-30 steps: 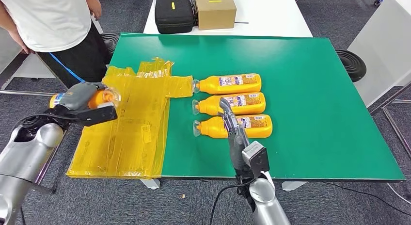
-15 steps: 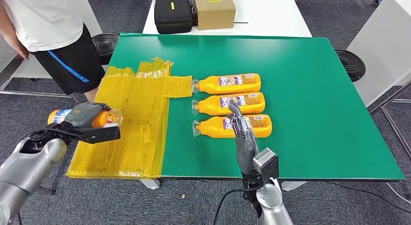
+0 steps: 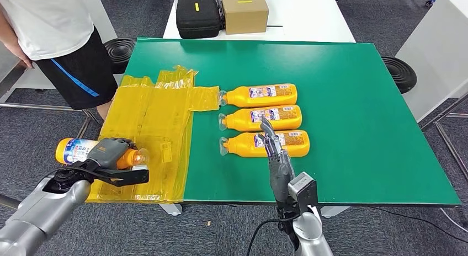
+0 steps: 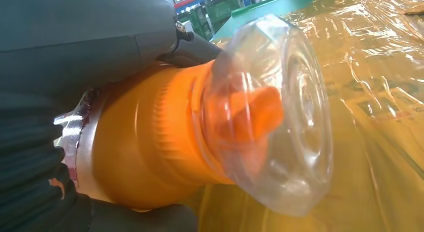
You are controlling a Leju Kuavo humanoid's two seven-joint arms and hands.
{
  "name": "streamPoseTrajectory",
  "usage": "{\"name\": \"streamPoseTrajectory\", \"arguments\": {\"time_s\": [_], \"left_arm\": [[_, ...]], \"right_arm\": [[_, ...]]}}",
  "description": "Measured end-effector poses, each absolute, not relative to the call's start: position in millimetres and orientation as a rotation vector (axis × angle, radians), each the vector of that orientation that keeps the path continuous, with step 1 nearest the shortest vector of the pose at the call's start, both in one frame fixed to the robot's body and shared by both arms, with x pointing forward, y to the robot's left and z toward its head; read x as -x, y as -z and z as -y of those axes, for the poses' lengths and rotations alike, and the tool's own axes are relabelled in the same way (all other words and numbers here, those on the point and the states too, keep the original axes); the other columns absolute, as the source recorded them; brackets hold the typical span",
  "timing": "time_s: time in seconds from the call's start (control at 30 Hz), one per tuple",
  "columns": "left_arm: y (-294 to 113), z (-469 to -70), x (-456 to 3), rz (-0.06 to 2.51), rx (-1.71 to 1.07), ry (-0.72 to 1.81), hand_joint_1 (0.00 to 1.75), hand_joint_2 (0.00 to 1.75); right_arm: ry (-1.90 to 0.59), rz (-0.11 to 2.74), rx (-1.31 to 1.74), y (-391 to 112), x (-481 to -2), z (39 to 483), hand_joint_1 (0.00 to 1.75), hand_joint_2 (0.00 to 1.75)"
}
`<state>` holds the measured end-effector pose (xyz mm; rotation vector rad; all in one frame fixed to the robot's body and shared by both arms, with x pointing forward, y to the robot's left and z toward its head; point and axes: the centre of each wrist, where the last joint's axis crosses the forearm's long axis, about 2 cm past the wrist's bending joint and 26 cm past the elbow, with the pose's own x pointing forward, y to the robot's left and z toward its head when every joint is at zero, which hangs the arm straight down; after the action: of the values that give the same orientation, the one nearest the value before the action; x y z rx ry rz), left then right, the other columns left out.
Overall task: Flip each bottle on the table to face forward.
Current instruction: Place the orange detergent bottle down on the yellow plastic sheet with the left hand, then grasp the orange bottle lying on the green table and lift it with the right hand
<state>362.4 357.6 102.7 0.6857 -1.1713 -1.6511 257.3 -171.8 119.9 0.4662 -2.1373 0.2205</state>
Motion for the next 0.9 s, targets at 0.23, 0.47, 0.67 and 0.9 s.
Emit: {"name": "streamPoseTrajectory", "arguments": {"time_s": [0.23, 0.47, 0.67, 0.9], "left_arm": [[-100.7, -354.7, -366.4, 1.161, -0.677, 1.646, 1.75, 1.75], [-100.6, -348.2, -371.5, 1.177, -0.659, 1.652, 1.75, 1.75], [-104.8, -337.1, -380.0, 1.189, -0.651, 1.672, 1.75, 1.75], [-112.5, -332.5, -389.6, 1.151, -0.563, 1.746, 1.75, 1.75]], "right_arm": [[-0.218, 2.136, -0.466, -118.4, -256.8, 171.4, 0.0, 0.0], [-0.222, 2.134, -0.448, -116.9, -256.0, 171.6, 0.0, 0.0], [-0.218, 2.118, -0.438, -112.7, -255.5, 172.4, 0.0, 0.0], [-0.206, 2.094, -0.428, -105.7, -253.2, 172.0, 0.0, 0.0]]}}
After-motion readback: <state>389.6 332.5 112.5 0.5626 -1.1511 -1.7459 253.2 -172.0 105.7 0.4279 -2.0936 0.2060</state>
